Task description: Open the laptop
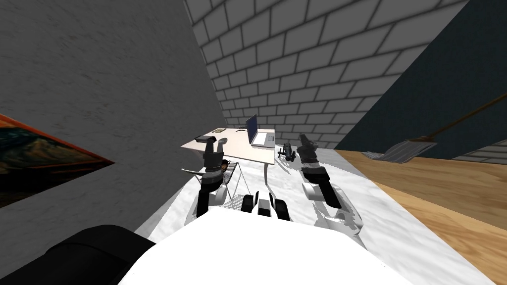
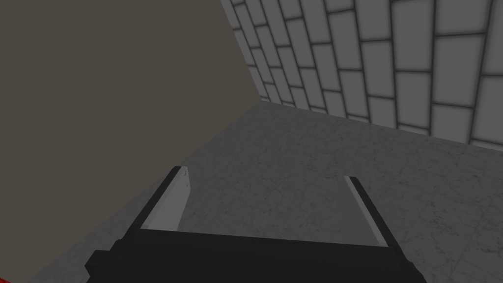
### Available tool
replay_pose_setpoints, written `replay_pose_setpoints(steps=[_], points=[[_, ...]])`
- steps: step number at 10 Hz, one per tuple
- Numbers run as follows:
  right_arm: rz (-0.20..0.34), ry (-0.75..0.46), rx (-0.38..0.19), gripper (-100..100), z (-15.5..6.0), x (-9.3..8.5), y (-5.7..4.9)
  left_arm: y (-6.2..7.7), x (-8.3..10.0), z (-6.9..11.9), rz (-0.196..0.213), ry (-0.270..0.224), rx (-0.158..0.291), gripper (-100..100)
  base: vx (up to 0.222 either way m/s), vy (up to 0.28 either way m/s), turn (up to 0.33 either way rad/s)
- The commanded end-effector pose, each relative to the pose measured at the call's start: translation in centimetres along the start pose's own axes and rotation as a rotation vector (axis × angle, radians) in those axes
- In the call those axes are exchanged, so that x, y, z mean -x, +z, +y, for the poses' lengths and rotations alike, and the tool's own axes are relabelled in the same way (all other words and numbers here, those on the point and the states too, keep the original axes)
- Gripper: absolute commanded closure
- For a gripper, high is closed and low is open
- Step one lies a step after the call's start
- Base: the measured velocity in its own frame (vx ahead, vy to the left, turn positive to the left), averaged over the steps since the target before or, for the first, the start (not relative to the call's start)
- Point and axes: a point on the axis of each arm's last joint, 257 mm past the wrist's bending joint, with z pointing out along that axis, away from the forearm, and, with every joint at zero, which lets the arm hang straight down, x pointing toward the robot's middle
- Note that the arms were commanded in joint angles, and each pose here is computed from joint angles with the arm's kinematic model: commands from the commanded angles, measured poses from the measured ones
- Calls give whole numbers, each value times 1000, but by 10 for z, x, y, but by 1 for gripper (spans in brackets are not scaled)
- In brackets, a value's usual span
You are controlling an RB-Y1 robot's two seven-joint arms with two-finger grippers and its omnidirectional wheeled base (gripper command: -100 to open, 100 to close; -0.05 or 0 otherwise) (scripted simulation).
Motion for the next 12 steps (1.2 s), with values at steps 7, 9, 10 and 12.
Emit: replay_pose_setpoints(steps=[7,9,10,12], points=[[116,-219,-62,-100,-49,-33,50,0,0,0,0,0,0,0,-80,27,70],[141,-275,-77,-100,-61,-40,63,0,0,0,0,0,0,0,-73,37,85],[139,-275,-62,-100,-55,-41,70,0,0,0,0,0,0,0,-59,40,47],[163,-335,-79,-100,-67,-47,83,0,0,0,0,0,0,0,-68,40,74]])
